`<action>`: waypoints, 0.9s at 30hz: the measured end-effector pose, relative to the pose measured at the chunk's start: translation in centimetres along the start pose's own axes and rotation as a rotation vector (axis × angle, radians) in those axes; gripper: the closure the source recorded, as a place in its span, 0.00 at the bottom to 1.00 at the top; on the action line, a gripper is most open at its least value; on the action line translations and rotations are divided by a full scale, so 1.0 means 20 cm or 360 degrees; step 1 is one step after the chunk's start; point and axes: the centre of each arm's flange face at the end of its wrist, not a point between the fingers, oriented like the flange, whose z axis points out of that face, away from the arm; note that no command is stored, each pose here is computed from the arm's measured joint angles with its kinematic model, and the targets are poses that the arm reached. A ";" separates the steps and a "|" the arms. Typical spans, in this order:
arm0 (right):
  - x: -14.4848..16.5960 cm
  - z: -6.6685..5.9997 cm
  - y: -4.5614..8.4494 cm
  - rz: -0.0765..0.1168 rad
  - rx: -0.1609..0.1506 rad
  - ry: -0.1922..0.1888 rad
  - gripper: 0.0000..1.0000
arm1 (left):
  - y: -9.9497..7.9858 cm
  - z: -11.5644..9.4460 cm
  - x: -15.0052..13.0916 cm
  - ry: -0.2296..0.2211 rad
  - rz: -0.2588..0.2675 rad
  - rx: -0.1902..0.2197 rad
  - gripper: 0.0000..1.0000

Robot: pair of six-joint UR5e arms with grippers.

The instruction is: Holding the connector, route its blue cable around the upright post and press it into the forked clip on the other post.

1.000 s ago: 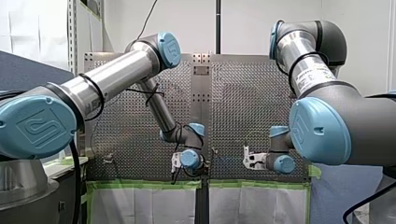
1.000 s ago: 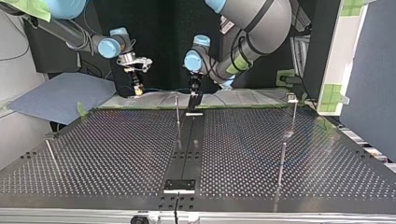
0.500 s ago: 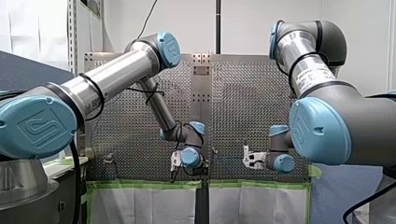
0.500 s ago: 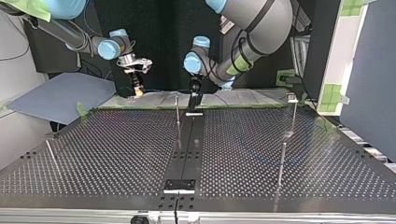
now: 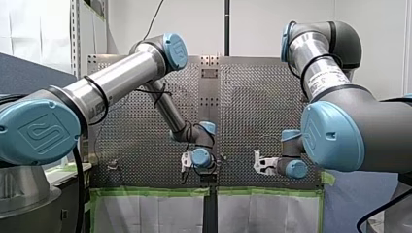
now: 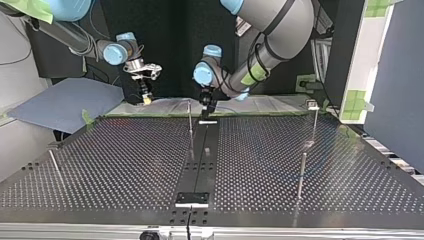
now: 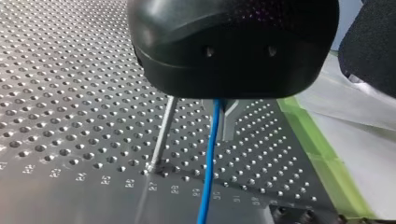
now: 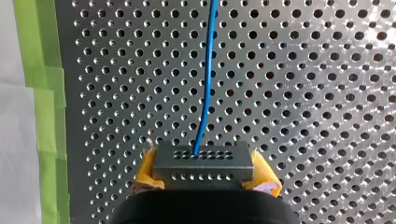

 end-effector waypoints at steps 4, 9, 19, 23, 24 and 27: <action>0.00 0.00 0.02 0.0002 -0.0013 0.0000 1.00 | 0.00 0.03 -0.04 -0.0013 -0.0007 0.0005 1.00; 0.00 0.00 0.06 0.0003 -0.0036 0.0001 1.00 | 0.01 0.08 -0.09 -0.0023 -0.0017 0.0018 1.00; 0.01 0.01 0.12 0.0007 -0.0080 0.0010 1.00 | 0.07 0.14 -0.13 -0.0015 -0.0045 0.0036 1.00; 0.02 0.02 0.14 0.0015 -0.0105 0.0018 1.00 | 0.09 0.16 -0.14 -0.0007 -0.0065 0.0056 1.00; 0.03 0.02 0.15 0.0017 -0.0111 0.0020 1.00 | 0.09 0.17 -0.15 -0.0007 -0.0068 0.0059 1.00; 0.03 0.02 0.17 0.0019 -0.0124 0.0020 1.00 | 0.10 0.18 -0.16 -0.0003 -0.0074 0.0068 1.00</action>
